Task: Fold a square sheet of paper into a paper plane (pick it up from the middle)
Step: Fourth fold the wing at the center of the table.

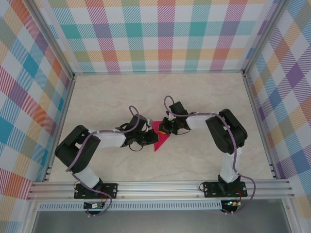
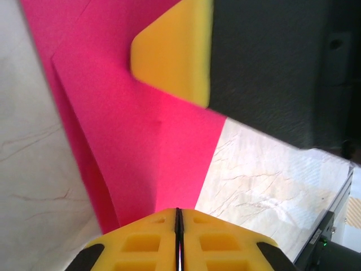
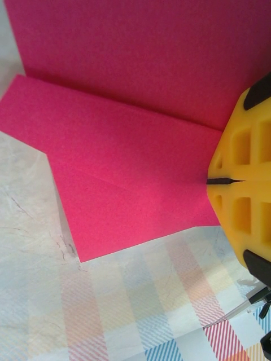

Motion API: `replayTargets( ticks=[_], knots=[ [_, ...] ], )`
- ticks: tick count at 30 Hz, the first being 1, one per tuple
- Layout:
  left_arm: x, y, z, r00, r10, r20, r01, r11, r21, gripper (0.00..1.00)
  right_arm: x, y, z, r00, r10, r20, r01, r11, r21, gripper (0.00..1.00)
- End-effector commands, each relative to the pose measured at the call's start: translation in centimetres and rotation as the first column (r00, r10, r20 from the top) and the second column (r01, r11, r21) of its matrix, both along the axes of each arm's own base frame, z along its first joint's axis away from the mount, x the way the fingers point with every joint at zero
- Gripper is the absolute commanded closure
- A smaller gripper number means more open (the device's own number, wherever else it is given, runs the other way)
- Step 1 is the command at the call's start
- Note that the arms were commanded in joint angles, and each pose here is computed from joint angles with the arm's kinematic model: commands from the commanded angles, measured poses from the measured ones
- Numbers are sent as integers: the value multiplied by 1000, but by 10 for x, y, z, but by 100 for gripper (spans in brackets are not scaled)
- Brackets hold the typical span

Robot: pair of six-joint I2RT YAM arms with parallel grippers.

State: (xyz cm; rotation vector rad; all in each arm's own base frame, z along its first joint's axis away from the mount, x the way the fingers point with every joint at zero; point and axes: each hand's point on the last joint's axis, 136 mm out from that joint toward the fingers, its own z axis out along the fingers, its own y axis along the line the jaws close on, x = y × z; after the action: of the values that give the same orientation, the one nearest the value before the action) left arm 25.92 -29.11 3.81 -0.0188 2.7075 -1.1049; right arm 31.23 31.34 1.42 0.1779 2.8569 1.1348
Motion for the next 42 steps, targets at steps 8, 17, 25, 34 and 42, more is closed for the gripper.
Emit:
replayTargets(
  ticks=[8, 17, 25, 34, 42],
  knots=[
    [-24, 24, -40, 994, -2, -107, 17, 990, 139, 92, -26, -36, -59, 990, -40, -135, 13, 980, -199, 99],
    [-23, 23, -38, 995, -10, -104, 27, 987, 160, 94, -28, -37, -60, 989, -41, -142, 11, 979, -204, 99],
    [-14, 3, 16, 999, -35, 24, 34, 998, 47, 93, -29, -39, -62, 988, -41, -146, 10, 977, -213, 99],
    [-40, 11, -5, 1000, -6, -13, 7, 996, 91, 93, -30, -39, -64, 987, -40, -153, 6, 976, -216, 99],
    [-47, 15, -25, 999, 9, -44, -3, 989, 146, 96, -31, -39, -65, 987, -41, -158, 6, 976, -220, 99]
  ],
)
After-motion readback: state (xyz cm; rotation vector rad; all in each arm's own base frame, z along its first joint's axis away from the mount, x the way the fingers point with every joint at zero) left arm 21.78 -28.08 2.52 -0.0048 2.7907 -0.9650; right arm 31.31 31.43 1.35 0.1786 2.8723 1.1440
